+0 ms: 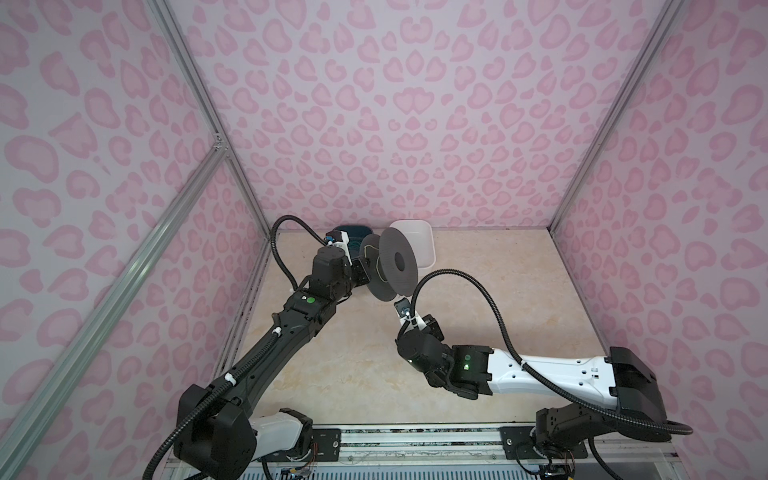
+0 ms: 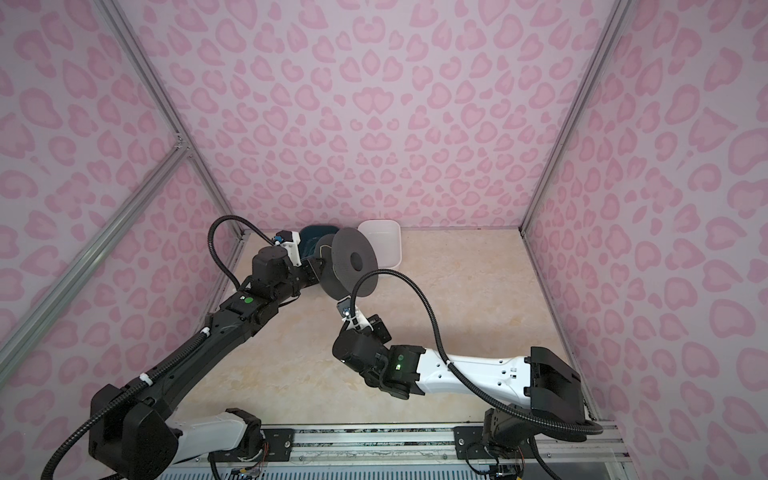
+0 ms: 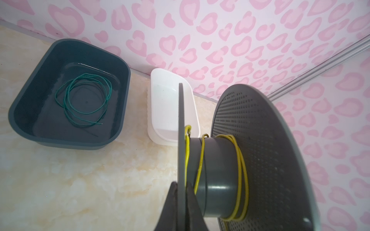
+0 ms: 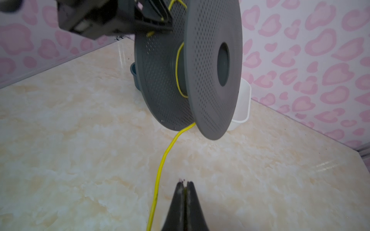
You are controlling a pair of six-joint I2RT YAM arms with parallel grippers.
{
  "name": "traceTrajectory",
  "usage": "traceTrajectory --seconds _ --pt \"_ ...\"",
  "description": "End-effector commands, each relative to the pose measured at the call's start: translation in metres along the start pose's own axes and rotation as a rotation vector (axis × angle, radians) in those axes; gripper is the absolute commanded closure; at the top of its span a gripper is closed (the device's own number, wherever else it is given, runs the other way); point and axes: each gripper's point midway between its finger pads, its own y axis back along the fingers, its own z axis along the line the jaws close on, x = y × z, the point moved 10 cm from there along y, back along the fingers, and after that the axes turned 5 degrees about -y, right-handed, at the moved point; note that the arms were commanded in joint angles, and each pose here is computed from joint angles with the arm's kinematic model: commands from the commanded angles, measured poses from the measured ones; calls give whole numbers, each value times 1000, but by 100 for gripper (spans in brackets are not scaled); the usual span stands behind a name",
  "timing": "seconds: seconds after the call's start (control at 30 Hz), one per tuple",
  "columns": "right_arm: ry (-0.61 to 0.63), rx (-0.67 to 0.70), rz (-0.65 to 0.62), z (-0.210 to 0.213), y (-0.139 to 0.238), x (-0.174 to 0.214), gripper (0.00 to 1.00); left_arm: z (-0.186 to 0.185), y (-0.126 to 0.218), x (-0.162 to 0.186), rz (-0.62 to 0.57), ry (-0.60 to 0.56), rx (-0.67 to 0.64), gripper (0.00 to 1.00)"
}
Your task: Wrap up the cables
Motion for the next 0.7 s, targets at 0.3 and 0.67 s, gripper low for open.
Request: traceTrajectory --seconds 0.3,0.67 --pt "-1 -209 -50 0 -13 -69 100 -12 -3 19 54 -150 -53 97" --pt "-27 -193 -94 -31 -32 -117 100 -20 4 40 112 -266 -66 97"
